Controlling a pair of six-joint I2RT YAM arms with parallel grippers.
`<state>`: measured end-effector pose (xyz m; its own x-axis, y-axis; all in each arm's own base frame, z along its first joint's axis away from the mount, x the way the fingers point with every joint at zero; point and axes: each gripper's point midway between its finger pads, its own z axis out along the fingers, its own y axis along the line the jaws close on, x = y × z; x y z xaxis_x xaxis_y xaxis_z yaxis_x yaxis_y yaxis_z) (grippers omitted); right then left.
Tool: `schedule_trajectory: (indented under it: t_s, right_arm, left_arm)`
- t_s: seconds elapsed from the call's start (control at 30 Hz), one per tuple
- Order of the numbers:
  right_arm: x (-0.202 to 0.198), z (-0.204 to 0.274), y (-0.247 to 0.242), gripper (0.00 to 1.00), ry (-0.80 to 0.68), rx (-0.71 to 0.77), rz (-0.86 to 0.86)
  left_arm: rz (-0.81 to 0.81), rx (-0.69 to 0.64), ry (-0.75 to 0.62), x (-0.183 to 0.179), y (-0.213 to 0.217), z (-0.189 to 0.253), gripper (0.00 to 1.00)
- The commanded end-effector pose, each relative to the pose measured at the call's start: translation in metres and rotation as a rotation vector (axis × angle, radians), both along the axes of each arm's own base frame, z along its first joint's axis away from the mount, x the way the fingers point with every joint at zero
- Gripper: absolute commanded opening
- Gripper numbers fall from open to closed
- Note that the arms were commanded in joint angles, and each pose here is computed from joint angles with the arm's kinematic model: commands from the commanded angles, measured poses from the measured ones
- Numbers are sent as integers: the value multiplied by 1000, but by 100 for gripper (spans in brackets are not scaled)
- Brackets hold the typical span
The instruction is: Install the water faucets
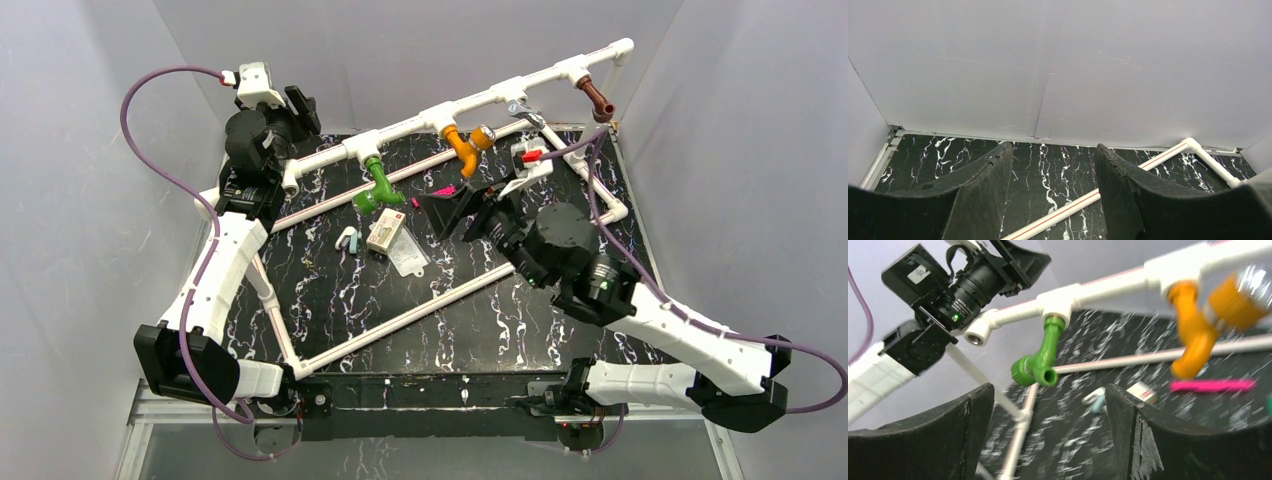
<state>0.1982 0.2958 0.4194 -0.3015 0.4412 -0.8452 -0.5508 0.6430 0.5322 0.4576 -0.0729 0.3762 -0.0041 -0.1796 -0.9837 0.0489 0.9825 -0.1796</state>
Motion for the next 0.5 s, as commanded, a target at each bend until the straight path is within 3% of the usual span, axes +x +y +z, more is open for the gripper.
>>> schedule_trajectory:
  t_s: [0.0,0.2,0.47]
  right_arm:
    - [2,43,-17,88,-403,-372,20]
    - [5,53,-6,90,-718,-726,115]
    - [16,48,16,93,-1058,-1093,178]
  left_arm:
    - [-15,134,623,-28,-3,-216,59]
    - [-11,138,618,-28,-2,-213,59]
    - [-6,146,620,-28,0,-214,59]
